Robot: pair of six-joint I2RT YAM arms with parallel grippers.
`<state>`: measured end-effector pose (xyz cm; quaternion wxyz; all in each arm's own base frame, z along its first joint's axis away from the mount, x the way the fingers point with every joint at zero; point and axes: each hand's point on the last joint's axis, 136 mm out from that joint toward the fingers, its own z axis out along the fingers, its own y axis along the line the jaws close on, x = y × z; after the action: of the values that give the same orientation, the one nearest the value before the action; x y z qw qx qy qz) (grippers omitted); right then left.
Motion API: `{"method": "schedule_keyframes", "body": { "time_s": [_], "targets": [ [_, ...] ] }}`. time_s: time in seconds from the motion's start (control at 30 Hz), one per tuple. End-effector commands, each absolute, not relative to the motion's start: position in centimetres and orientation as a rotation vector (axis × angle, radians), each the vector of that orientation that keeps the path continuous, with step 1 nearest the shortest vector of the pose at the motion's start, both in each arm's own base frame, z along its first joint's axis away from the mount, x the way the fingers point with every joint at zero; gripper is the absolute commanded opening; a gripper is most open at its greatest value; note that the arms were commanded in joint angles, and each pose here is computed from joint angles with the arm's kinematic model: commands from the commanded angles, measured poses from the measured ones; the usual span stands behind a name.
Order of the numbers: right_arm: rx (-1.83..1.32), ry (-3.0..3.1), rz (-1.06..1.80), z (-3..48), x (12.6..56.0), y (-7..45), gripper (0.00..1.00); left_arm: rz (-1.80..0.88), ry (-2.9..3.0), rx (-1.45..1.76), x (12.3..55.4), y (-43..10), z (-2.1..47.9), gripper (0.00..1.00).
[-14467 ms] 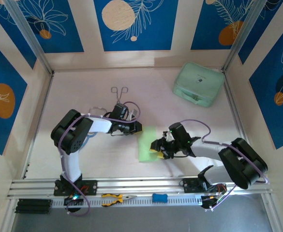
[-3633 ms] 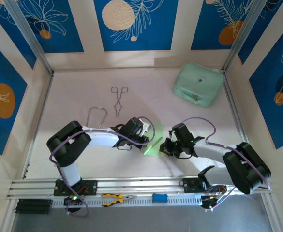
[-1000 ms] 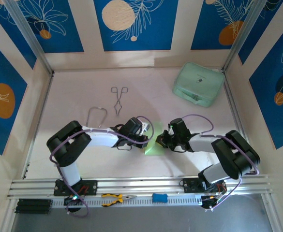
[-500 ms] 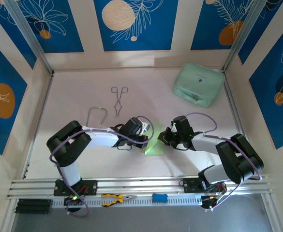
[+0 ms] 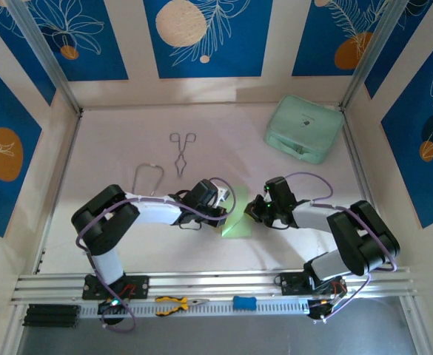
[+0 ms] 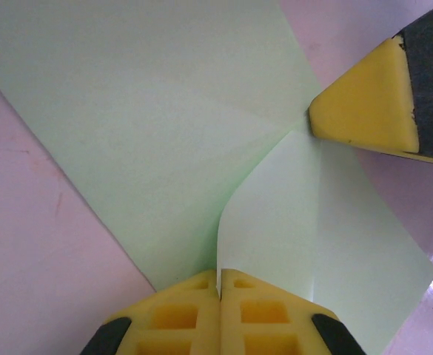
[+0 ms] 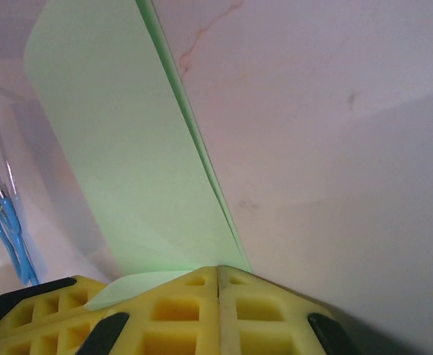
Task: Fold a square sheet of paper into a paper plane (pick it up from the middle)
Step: Fold the triangle a second time at the center of the table.
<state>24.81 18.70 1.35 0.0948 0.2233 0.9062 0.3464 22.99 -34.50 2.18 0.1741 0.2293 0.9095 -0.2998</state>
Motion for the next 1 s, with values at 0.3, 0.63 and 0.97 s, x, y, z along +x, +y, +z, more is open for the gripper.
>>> {"method": "schedule_keyframes", "body": {
  "time_s": [0.3, 0.63, 0.97],
  "targets": [
    [0.683, 2.722, 0.82, 1.9, 25.3, 16.3, 0.0, -0.791, 2.669, 0.652, 22.3, -33.1, 0.5, 0.0],
    [0.479, 2.608, 1.152, 5.3, 24.3, 20.9, 0.02, -0.788, 2.67, 0.653, 22.2, -33.1, 0.5, 0.0],
    [0.426, 2.67, 1.256, 4.3, 23.6, 23.4, 0.01, -0.792, 2.67, 0.654, 22.2, -33.2, 0.6, 0.0]
  ]
}}
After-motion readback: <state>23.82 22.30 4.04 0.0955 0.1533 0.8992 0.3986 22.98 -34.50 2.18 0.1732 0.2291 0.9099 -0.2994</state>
